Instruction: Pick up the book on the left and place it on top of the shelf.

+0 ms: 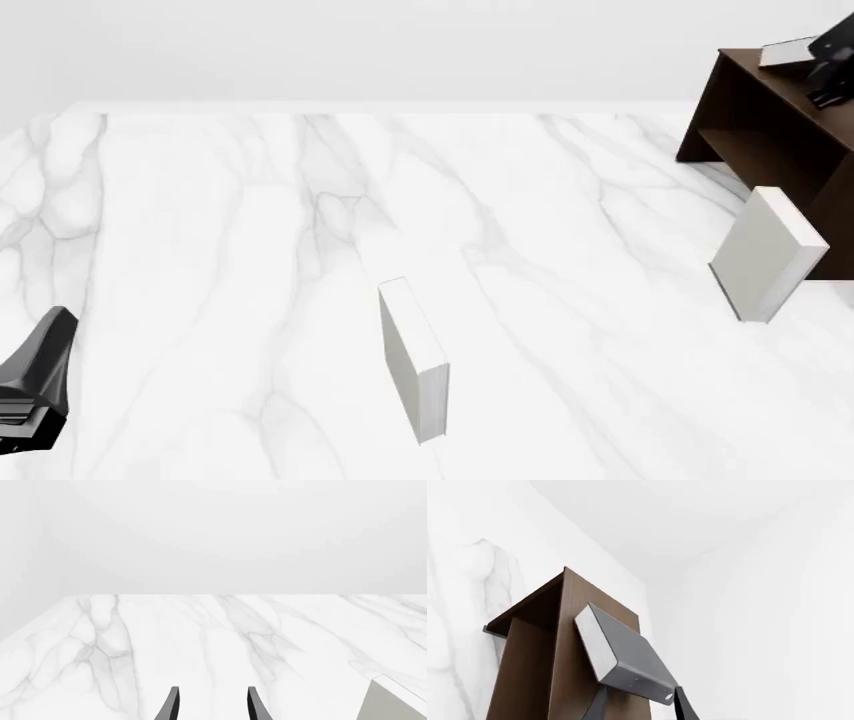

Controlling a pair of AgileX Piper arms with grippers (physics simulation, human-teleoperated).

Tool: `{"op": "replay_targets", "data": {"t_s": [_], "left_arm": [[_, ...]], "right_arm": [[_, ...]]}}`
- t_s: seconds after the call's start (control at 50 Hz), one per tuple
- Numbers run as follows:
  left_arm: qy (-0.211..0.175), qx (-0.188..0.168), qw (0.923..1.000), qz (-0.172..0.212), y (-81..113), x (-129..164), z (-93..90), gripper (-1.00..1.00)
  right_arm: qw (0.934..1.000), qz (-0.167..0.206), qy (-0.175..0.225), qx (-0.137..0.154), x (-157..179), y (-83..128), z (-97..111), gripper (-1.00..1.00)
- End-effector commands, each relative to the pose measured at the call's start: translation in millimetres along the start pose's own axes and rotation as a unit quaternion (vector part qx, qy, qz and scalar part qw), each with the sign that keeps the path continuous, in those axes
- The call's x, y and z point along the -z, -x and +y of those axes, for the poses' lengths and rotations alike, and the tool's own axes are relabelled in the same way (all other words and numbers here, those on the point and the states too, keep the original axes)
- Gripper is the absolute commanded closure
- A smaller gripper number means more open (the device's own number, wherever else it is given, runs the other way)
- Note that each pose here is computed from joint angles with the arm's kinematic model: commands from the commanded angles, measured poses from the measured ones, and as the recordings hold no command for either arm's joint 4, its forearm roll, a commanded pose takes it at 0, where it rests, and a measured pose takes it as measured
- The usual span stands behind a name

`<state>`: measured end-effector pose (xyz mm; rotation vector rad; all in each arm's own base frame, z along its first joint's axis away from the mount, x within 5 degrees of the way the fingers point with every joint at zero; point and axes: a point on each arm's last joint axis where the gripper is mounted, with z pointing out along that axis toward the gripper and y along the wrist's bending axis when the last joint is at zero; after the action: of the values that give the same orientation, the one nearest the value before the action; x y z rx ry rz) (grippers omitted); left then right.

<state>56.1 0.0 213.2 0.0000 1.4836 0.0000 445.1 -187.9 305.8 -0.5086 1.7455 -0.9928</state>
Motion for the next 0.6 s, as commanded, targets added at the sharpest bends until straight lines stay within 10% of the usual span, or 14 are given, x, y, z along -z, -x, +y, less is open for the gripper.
{"op": "replay_targets", "data": {"t_s": [0.02,0.6], "left_arm": [[0.0,0.0,1.0,0.0,0.0,0.0,0.0,-1.0],[0.0,0.0,1.0,0.0,0.0,0.0,0.0,-1.0]], "right_arm": [[0.9989,-0.011,-0.014,-0.043,41.0,3.2,-1.3,-1.0],[0.9885,-0.044,-0.062,-0.131,115.9,21.0,-39.8,-1.0]]}}
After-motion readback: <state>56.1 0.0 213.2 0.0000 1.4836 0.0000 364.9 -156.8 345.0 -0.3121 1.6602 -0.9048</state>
